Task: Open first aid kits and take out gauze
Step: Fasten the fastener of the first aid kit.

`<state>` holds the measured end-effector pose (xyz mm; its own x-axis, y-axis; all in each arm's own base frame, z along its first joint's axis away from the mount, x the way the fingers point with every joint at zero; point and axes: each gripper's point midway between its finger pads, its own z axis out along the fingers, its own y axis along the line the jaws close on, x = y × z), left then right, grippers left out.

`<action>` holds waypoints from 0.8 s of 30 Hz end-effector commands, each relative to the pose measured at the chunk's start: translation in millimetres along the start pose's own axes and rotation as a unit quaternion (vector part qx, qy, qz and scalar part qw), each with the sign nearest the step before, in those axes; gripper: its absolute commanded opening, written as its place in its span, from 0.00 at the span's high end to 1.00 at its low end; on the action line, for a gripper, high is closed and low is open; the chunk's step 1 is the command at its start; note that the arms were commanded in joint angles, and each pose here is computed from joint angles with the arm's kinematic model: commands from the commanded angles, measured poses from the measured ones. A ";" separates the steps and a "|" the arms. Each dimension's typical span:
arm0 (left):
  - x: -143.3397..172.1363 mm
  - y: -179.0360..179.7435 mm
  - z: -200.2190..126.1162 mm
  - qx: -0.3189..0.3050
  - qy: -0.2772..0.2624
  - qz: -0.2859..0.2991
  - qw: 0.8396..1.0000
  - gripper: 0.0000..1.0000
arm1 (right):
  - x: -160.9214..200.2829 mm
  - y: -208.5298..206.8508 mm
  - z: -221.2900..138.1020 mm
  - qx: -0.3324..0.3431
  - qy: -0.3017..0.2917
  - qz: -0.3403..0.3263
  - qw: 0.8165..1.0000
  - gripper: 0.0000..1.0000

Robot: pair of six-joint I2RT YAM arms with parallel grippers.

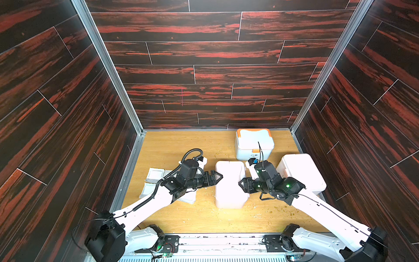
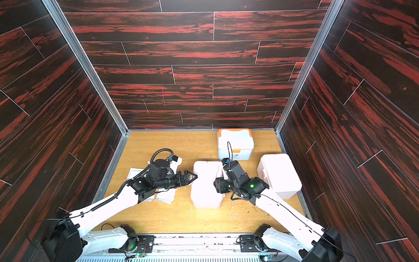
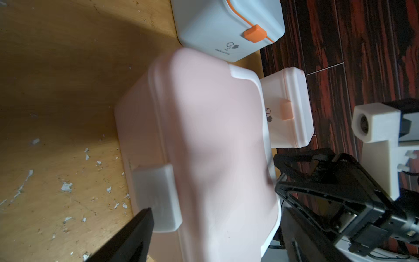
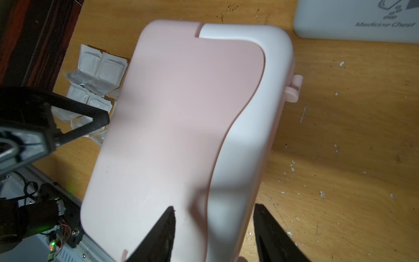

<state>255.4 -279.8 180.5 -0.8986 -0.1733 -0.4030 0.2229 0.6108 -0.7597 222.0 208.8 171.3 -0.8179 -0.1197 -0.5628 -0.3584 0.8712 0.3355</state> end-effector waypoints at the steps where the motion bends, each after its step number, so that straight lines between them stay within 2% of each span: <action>1: -2.9 -6.8 3.8 0.000 -0.001 0.012 1.000 0.08 | -0.1 3.4 3.4 -0.017 0.001 0.008 1.000 0.42; 13: 4.3 -13.0 21.1 0.013 0.011 0.008 1.000 0.08 | 6.1 5.7 22.1 -0.036 0.020 0.014 0.999 0.45; 24: -9.6 4.7 24.2 -0.014 -0.024 0.003 1.000 0.07 | -15.5 10.1 42.9 -0.049 0.013 0.019 0.999 0.47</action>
<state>267.9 -283.4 154.8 -0.8948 -0.1977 -0.4004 0.1709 0.6767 -0.7161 254.9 224.8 161.2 -0.8192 -0.0604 -0.5703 -0.3357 0.8567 0.3915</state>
